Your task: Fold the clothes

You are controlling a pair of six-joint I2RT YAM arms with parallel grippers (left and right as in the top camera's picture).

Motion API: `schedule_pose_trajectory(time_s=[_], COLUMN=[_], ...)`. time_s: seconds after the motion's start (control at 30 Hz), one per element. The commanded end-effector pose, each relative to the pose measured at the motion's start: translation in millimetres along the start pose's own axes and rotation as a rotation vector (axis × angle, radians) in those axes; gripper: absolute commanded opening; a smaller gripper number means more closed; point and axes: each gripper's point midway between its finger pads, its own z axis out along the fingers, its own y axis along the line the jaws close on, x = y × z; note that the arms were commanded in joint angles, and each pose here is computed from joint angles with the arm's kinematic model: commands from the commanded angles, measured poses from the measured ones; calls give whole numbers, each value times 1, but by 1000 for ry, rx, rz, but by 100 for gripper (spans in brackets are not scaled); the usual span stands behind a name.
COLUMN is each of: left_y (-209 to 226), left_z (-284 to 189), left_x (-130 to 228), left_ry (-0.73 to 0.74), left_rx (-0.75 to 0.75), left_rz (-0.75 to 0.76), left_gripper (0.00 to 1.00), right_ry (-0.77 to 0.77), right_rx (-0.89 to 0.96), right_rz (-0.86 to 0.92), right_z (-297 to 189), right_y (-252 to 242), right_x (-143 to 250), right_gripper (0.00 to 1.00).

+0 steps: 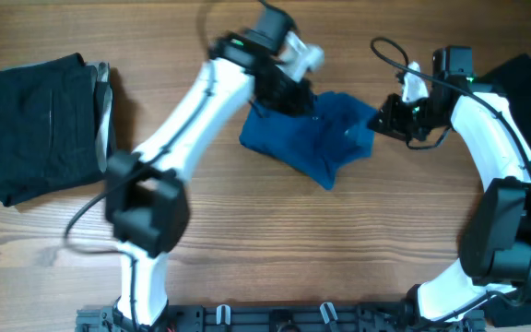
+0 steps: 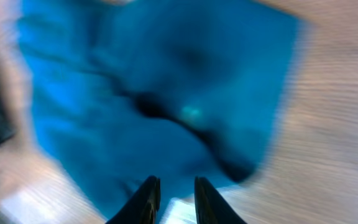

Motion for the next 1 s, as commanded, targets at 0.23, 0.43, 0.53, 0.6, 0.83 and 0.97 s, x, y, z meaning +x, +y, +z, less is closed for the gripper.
schedule_pose_trajectory(time_s=[0.23, 0.43, 0.53, 0.6, 0.83, 0.97], left_y=[85, 130, 115, 95, 122, 140], left_z=[53, 63, 22, 6, 8, 23], left_x=[106, 123, 101, 90, 40, 20], left_ry=[281, 272, 257, 216, -3, -84], left_rx=[67, -38, -4, 51, 38, 36], left_rz=[-303, -342, -373, -357, -287, -229], left_gripper=[15, 27, 39, 52, 87, 100], right_ry=[121, 222, 106, -46, -134, 35], right_rx=[207, 123, 63, 19, 83, 128], right_rz=[-67, -78, -197, -293, -173, -15], right_z=[107, 139, 100, 66, 95, 130], right_y=[35, 28, 67, 99, 77, 44], right_x=[32, 47, 22, -5, -34, 2], right_gripper=[4, 9, 10, 10, 9, 7])
